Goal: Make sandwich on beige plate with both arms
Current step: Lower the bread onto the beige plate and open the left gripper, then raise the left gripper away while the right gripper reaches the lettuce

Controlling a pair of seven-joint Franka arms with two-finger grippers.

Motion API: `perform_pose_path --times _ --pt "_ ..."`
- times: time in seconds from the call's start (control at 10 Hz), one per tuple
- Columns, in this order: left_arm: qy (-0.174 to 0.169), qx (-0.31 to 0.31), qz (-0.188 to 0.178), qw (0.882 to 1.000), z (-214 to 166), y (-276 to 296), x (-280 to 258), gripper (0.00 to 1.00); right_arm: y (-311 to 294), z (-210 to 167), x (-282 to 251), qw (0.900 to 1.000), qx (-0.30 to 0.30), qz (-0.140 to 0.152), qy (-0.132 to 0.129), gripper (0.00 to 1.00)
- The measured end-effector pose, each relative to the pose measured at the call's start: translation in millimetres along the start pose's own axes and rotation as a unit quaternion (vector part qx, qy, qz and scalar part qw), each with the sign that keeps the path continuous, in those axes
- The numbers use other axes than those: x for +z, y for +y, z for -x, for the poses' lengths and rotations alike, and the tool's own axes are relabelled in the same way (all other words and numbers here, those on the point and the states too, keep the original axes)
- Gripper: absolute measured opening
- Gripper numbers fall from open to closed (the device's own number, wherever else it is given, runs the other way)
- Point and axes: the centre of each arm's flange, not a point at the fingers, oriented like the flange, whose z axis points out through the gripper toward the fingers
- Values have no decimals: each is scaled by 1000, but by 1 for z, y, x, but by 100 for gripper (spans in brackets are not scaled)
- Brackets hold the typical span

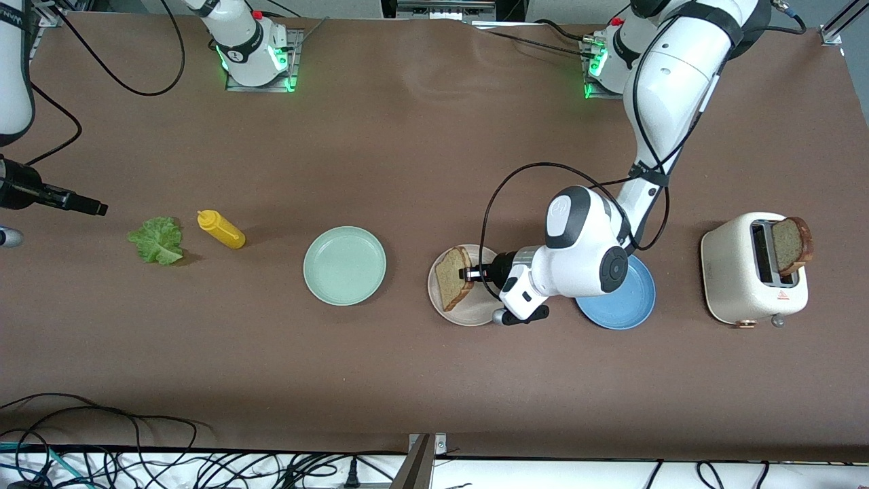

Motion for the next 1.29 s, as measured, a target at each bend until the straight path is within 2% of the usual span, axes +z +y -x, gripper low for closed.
perform_pose_path --times 0.3,0.5,0.6,0.9,1.1,1.19,1.29 --pt "-5 0 -2 1000 1 -1 2 10 4 -8 47 1000 0 13 24 100" --pt "-10 -2 -4 1000 1 -4 8 9 14 -9 93 1000 6 22 16 100" --pt "-12 -5 -5 1000 0 -8 11 17 20 -12 112 1000 11 27 9 100" --pt "-3 -22 -3 1000 -15 -29 -2 57 22 -27 155 999 11 42 8 100" --pt "11 -37 4 999 -31 -48 -25 82 19 -39 183 998 6 52 23 100" --pt "20 -43 2 999 -38 -58 -35 99 17 -43 196 998 3 56 27 100" --pt "35 -49 -16 998 -49 -77 -50 100 15 -44 204 998 1 58 26 100"
